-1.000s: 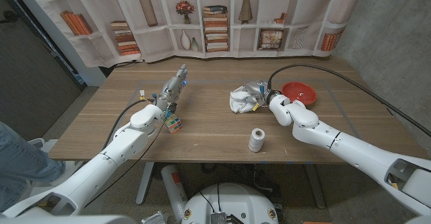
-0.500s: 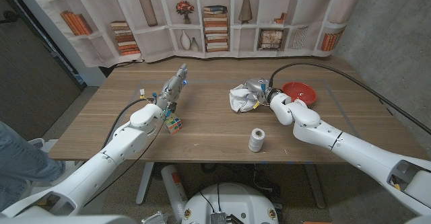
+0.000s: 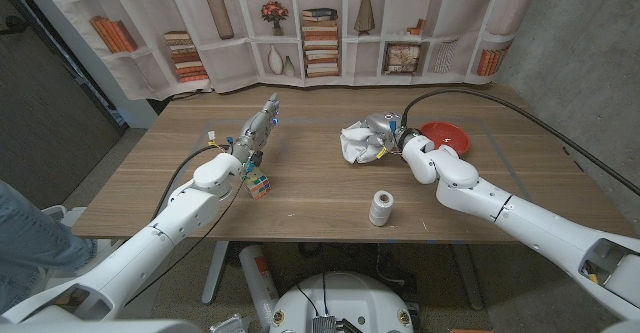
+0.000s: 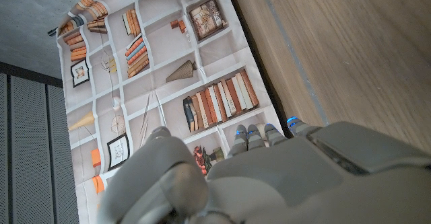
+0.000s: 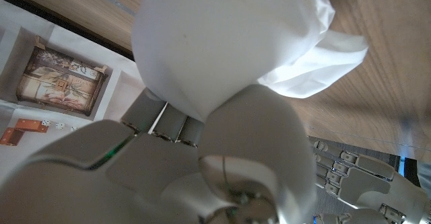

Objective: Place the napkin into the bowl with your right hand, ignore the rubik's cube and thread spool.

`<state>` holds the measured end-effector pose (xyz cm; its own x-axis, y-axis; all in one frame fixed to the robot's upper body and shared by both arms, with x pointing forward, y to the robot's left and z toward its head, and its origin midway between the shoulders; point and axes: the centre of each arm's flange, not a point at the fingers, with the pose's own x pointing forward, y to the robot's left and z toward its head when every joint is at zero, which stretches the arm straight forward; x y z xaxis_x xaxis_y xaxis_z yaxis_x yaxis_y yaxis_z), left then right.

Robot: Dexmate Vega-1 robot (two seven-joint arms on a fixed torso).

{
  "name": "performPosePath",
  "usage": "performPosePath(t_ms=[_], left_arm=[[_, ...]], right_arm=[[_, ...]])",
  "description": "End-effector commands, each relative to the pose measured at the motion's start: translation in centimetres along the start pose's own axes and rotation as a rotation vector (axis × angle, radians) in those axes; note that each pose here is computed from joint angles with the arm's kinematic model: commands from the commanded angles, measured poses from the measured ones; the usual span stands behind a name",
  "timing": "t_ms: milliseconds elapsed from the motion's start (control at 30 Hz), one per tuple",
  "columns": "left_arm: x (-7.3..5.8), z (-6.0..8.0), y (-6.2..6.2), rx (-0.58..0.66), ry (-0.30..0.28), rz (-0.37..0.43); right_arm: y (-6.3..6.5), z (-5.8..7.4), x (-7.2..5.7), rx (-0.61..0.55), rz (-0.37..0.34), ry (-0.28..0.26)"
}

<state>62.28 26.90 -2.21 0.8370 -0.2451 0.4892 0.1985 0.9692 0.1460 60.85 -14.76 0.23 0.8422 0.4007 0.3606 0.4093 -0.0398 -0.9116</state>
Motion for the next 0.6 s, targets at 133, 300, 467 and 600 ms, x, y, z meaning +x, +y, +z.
performPosePath(t_ms=[133,300,467,600], left_arm=[[-0.2,0.1,-0.2,-0.002,-0.007,-0.002],[-0.2,0.1,-0.3,-0.001,-0.008,-0.004],[-0.3,0.2,-0.3,0.001,-0.008,-0.006],[-0.4,0.2,-0.4,0.002,-0.009,-0.005]], right_arm=[[-1.6,0.3,-0.6,-0.008,-0.011,-0.007],[-2.0,0.4,-0.9,-0.010,-0.018,-0.007],[-2.3,0.5,-1.0,-0.014,-0.023,-0.007],[-2.6,0.5,-1.2,-0.016,-0.031,-0.008]])
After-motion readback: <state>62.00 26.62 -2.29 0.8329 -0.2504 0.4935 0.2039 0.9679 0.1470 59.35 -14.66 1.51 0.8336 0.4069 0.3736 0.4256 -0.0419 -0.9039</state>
